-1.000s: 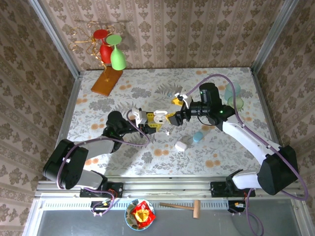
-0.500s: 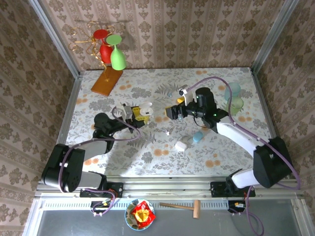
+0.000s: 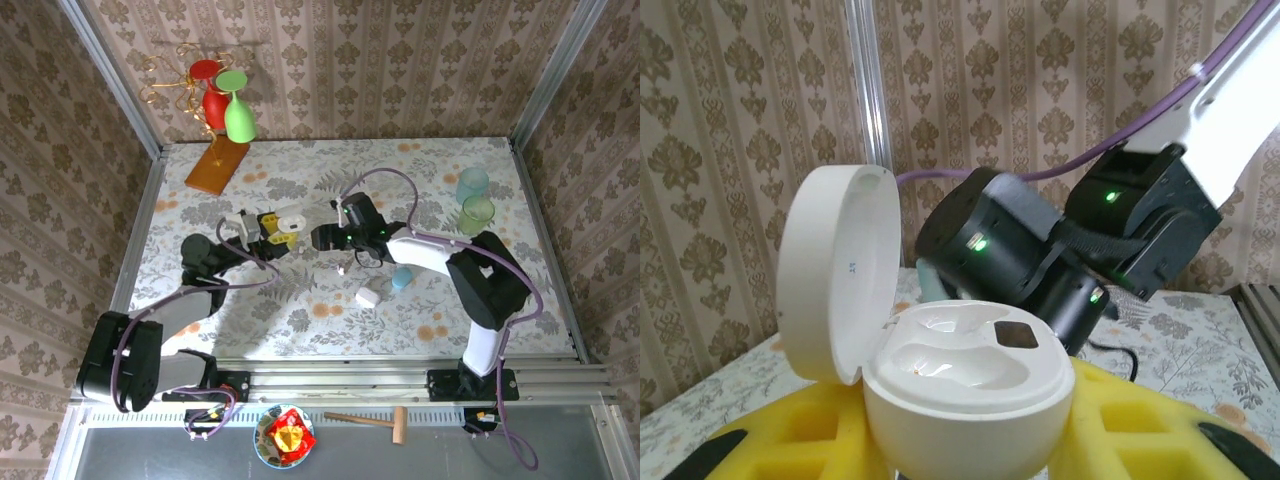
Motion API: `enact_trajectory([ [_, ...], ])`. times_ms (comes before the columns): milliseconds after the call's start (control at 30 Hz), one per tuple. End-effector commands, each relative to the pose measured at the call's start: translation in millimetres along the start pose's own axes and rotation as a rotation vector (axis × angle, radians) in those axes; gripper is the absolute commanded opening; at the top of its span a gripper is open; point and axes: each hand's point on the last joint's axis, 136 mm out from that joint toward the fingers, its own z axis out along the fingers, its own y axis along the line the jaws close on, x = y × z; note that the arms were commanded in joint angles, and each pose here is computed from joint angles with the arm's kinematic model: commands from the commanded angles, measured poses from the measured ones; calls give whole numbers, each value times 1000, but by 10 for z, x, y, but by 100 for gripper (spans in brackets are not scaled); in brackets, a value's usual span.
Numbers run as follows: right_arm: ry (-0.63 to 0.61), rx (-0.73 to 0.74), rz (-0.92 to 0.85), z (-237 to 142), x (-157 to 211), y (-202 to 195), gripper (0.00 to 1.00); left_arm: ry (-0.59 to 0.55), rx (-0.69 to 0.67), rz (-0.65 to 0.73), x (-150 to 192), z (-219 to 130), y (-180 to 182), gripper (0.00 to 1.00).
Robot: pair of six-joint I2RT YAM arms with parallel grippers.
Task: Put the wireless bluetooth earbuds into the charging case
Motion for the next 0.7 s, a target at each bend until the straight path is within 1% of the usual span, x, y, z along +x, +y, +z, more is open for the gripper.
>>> enact_trajectory([
  [0, 105, -61, -47, 156, 63, 190, 72, -51, 26, 34, -229, -14, -78, 25],
  [200, 228, -112, -102, 440, 135, 381, 66, -65, 35, 38, -294, -11, -129, 25],
  [400, 330, -125, -125, 661, 213, 416, 66, -70, 37, 42, -298, 3, -159, 24],
  [667, 401, -131, -107, 857, 323, 373, 65, -73, 34, 41, -304, 15, -159, 25],
])
